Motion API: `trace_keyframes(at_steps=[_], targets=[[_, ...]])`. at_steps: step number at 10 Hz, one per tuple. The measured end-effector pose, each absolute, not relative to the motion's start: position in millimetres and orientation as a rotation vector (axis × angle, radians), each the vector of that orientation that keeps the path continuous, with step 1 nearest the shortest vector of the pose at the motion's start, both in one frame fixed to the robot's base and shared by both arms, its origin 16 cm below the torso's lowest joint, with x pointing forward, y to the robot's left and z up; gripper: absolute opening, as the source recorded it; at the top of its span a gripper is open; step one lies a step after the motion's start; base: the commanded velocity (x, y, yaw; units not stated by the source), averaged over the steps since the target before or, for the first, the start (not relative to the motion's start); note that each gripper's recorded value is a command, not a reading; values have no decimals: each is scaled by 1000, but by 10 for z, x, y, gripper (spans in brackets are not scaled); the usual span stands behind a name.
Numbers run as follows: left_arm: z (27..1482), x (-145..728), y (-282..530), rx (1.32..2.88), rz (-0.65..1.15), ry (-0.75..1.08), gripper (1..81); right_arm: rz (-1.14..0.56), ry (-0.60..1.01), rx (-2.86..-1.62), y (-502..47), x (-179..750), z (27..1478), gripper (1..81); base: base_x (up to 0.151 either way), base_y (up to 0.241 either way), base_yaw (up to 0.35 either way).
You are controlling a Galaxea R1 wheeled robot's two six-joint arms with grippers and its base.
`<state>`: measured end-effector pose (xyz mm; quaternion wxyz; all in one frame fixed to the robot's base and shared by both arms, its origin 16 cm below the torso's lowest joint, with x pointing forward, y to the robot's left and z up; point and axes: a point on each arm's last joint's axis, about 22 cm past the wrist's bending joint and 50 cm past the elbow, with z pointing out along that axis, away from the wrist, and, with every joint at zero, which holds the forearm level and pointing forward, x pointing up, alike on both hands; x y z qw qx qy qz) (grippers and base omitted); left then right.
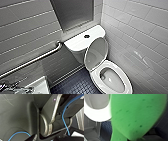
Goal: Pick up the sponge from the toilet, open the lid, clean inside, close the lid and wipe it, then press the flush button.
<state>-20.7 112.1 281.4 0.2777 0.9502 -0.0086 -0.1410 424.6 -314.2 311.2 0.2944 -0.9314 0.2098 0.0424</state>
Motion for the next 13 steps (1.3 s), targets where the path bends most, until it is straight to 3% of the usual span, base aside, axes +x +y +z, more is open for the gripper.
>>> trace_keyframes(at_steps=[6, 10, 13], targets=[[2816, -190, 1079, 2547, -371, -21, 811, 241, 560, -2356, -2860, 3708, 3847, 10, 0, 0, 0], [2815, -188, 1076, 2546, -369, -23, 811, 86, 429, -2276, -2466, 4695, 4238, 10, 0, 0, 0], [2817, -201, 1080, 2547, -366, -24, 811, 108, 302, -2280, -2041, 5074, 4235, 10, 0, 0, 0]])
